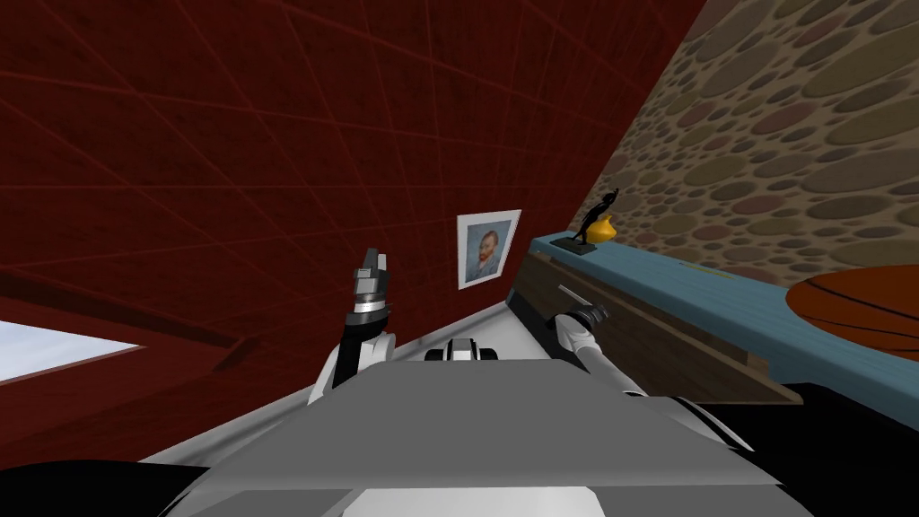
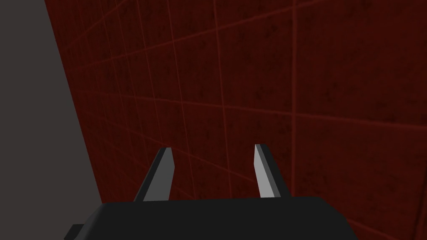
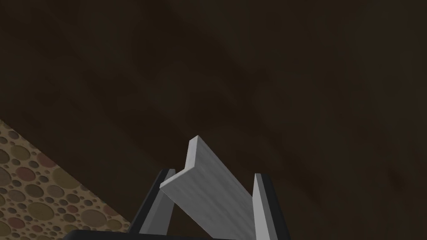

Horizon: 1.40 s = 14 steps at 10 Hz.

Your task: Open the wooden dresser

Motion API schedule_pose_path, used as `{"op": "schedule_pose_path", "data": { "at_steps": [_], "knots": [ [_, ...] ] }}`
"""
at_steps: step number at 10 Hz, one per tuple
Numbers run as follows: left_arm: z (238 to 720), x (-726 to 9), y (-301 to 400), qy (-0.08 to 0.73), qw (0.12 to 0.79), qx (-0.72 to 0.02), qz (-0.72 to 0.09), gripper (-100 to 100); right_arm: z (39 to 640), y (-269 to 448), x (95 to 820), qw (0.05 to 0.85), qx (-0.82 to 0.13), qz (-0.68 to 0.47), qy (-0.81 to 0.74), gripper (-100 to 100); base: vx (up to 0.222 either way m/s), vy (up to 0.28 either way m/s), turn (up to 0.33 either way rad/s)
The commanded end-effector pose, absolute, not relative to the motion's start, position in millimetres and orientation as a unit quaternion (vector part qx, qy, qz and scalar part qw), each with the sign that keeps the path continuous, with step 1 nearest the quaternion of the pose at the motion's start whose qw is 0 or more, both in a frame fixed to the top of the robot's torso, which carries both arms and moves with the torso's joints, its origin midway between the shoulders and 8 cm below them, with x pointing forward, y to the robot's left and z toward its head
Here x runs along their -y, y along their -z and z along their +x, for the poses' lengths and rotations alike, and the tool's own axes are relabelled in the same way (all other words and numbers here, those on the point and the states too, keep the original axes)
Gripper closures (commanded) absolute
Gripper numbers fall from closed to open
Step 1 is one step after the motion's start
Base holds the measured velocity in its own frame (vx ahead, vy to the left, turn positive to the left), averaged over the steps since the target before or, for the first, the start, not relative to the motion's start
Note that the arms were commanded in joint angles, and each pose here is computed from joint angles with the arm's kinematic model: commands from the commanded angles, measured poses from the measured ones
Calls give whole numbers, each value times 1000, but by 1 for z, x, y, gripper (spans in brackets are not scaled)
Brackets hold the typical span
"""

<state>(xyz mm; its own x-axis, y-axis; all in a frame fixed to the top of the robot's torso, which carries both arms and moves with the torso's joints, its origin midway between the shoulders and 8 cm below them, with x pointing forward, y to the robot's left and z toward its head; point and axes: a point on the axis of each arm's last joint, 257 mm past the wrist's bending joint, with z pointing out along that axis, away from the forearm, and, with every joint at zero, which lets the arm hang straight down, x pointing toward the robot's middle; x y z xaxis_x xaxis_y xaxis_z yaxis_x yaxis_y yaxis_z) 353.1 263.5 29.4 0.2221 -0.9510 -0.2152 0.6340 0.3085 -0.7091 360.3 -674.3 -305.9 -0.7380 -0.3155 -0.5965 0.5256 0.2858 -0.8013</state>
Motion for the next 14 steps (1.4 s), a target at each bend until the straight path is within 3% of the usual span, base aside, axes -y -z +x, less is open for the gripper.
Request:
{"op": "schedule_pose_path", "data": {
  "at_steps": [1,3,4,11,12,14],
  "knots": [
    [353,-263,-29,534,742,-322,-246,0,364,310,668,356,-723,71,587,100,-73,196,-5],
    [353,-263,-29,534,742,-322,-246,0,368,312,664,358,-725,70,584,100,-78,203,-9],
    [353,-263,-29,534,742,-322,-246,0,371,298,679,355,-723,70,589,-100,-61,140,-27],
    [353,-264,-29,534,742,-322,-246,0,391,264,712,356,-724,64,588,-100,-17,56,-28],
    [353,-264,-29,534,742,-322,-246,0,391,265,712,355,-726,63,586,0,0,5,6],
    [353,-264,-29,534,742,-322,-246,0,390,270,710,352,-729,62,584,0,0,3,2]
  ]
}}
